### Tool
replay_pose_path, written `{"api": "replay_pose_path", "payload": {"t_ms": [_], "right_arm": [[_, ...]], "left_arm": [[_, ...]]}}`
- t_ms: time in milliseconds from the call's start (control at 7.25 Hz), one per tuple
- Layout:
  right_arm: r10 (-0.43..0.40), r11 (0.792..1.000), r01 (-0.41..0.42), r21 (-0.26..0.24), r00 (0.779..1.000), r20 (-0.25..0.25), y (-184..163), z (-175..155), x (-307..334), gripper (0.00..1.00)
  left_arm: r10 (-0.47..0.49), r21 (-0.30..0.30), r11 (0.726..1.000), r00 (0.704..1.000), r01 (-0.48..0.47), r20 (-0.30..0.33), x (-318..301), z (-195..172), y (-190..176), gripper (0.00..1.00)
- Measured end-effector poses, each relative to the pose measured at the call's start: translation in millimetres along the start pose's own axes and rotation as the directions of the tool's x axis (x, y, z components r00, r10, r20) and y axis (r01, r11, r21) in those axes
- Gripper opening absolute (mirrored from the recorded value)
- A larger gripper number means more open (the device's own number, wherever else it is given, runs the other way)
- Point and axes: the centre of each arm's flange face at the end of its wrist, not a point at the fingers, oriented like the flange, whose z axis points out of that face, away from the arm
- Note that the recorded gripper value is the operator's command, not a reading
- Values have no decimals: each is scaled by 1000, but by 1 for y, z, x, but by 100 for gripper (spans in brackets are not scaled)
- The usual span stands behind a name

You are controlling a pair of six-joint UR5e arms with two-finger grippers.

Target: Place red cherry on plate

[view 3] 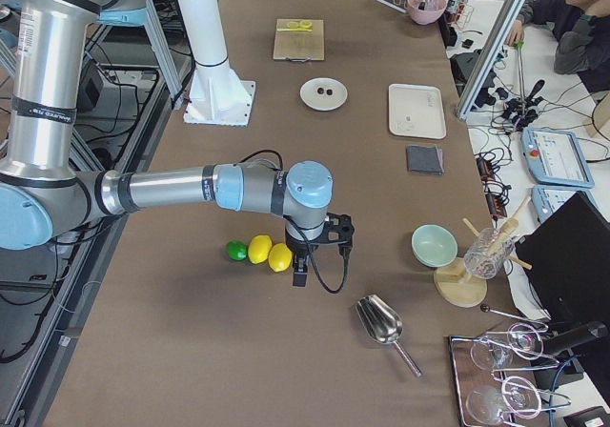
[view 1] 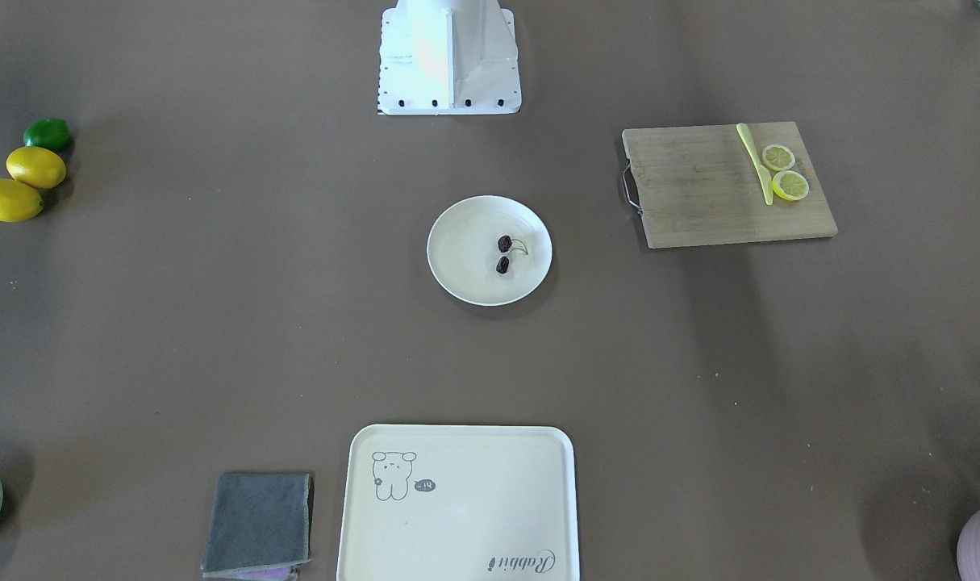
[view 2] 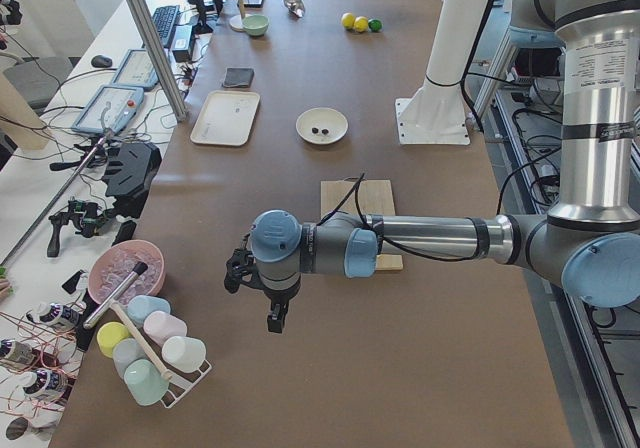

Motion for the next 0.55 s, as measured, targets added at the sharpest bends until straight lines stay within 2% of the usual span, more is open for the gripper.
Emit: {"api": "replay_pose_path", "payload": {"t_ms": [552], "right_arm": [[-2,1000,2,3,1000,0,-1,-1,-1,100]], "left_arm": [[1,1,1000,1000,-1,0,0,0,1,98]]}}
